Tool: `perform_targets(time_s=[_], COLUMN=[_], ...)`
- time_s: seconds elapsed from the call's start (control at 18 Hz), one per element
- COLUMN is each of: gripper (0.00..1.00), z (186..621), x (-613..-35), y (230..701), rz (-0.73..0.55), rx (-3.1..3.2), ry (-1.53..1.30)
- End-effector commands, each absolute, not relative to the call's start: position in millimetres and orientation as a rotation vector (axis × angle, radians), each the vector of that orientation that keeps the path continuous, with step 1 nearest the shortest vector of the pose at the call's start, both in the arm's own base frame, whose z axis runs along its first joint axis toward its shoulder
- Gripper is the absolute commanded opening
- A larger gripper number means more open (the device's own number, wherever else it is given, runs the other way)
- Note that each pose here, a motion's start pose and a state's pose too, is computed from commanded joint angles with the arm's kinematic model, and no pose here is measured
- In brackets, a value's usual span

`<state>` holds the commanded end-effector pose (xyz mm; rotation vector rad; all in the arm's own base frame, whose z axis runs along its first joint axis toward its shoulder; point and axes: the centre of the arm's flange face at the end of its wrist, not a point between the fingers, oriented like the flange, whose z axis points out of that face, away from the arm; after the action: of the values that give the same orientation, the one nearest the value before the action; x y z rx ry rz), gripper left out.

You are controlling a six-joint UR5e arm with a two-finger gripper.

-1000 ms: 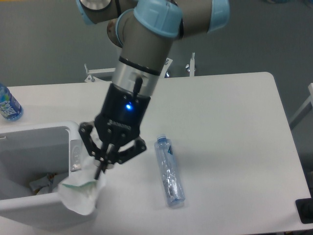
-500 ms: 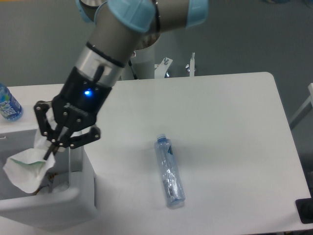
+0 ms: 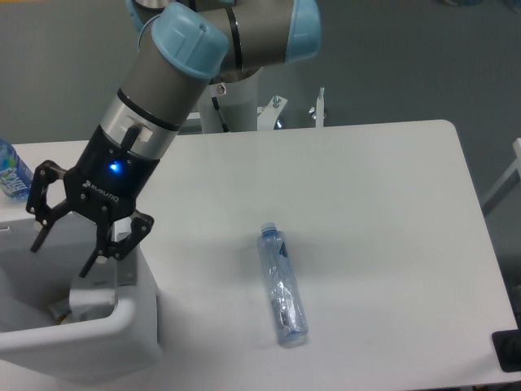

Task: Place the trash in the trash can
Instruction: 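Move the gripper over the clear plastic water bottle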

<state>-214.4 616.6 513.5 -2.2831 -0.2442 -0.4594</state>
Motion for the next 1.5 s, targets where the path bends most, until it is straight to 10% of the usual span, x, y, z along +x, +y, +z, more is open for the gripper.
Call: perform_targets(time_s=[0.44,1.5], gripper=[1.0,1.0], z=[503,292], x=[-297,-414], y=[593,606], rz=[-0.054,0.062], rx=[-2.374,-2.702], ry=[-0.611,-0.672])
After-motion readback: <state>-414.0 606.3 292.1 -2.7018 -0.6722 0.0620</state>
